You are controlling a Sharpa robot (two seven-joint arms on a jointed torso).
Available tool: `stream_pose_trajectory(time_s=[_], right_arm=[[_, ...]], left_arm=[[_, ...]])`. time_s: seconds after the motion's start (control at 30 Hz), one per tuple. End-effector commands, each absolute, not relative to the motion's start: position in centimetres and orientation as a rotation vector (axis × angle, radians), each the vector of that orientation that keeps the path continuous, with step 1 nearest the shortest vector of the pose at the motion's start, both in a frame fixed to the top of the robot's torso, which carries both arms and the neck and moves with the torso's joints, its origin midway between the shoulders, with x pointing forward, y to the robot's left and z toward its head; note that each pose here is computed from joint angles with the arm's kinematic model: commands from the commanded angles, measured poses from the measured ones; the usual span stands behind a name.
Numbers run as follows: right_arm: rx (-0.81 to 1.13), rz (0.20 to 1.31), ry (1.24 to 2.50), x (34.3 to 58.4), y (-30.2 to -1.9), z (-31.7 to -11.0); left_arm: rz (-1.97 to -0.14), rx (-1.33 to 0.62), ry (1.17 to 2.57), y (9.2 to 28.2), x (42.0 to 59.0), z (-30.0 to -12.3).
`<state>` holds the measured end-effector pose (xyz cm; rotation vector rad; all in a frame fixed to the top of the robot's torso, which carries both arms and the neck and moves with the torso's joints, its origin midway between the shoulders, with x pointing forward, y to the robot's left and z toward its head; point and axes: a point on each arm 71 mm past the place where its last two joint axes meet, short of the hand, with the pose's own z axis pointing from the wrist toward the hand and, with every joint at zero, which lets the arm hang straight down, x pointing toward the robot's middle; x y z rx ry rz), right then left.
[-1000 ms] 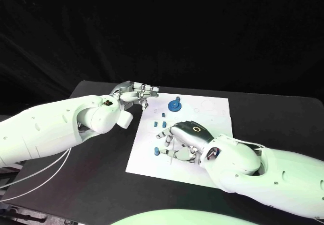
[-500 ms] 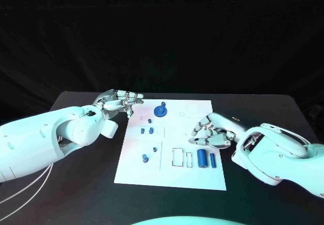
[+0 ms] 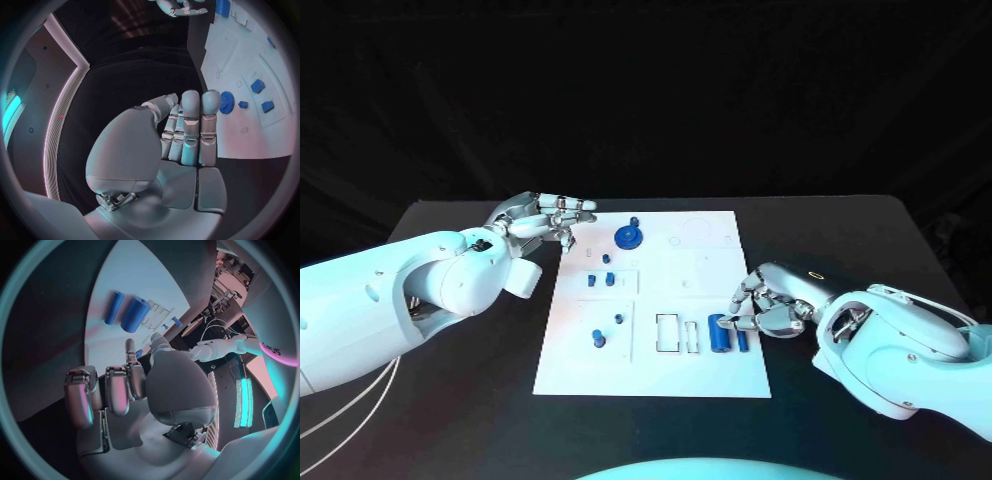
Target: Assemble the parts on the task board
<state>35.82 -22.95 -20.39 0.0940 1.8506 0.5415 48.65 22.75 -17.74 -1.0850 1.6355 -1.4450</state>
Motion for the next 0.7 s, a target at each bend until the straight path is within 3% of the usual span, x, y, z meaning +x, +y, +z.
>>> stream_pose_trajectory(time_s=[0.03,0.7], right_arm=[[0.057,0.459,1.860,35.6,-22.8,-20.9],[0.034,0.430,1.930,35.3,-21.4,-23.7]], left_arm=[[-1.467,-1.077,1.644,22.6,48.5,-17.7],[-1.465,-1.078,1.654,22.9,48.4,-17.7]])
